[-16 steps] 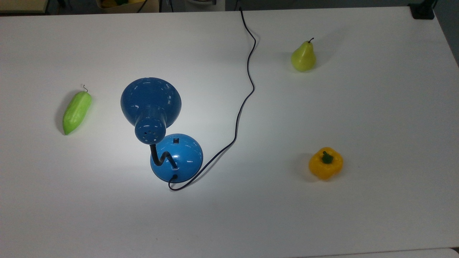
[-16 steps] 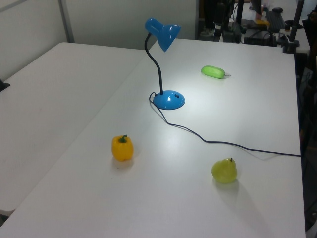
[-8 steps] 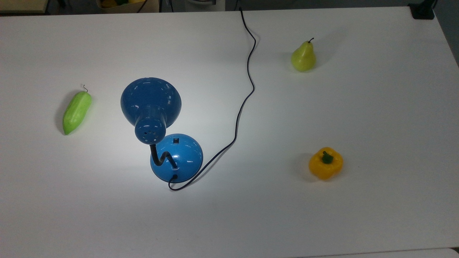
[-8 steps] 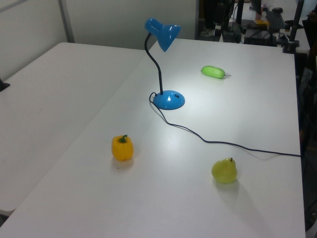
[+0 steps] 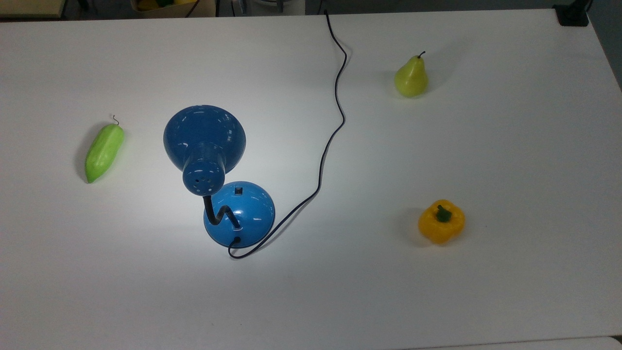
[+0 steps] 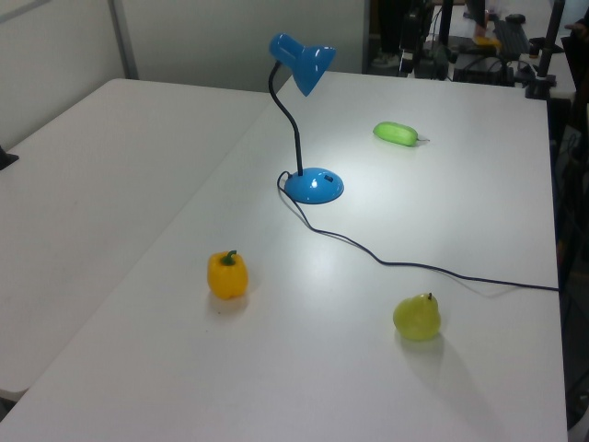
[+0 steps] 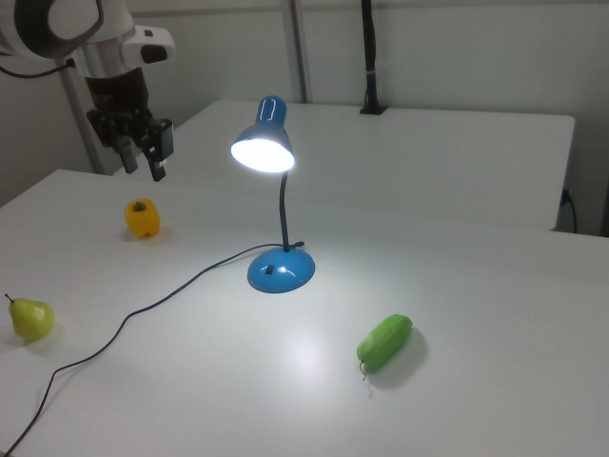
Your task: Turn off lamp
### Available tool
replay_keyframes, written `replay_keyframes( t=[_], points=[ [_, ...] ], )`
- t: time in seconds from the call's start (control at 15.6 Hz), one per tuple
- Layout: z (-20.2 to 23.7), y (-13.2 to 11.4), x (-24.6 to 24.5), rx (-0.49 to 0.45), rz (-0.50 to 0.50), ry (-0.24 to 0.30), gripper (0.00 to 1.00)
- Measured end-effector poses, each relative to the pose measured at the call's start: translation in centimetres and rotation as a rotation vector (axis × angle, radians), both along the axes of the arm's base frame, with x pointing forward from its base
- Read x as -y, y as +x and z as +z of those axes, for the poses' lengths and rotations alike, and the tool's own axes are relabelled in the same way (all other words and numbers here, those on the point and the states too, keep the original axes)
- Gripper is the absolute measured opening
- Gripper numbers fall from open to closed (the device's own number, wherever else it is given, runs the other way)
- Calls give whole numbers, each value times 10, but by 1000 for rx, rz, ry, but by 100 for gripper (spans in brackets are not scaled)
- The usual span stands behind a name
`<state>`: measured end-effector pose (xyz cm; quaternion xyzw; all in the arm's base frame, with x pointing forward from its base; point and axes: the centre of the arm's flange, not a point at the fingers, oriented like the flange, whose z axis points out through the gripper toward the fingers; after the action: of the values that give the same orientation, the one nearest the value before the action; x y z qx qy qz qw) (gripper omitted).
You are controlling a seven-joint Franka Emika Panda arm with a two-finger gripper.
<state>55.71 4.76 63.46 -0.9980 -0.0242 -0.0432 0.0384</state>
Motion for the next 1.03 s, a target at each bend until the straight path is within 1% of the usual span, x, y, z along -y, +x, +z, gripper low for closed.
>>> replay_keyframes(
  t=[0.13, 0.19, 0.32, 0.38, 1.03],
  points=[
    [0, 0, 0, 0, 5, 0, 33],
    [-1, 0, 0, -1, 8, -1, 24],
    [-1, 0, 0, -1, 10, -1, 3],
    [-1, 0, 0, -2, 11, -1, 1],
    [-6, 0, -1, -12, 16, -2, 1]
  ],
)
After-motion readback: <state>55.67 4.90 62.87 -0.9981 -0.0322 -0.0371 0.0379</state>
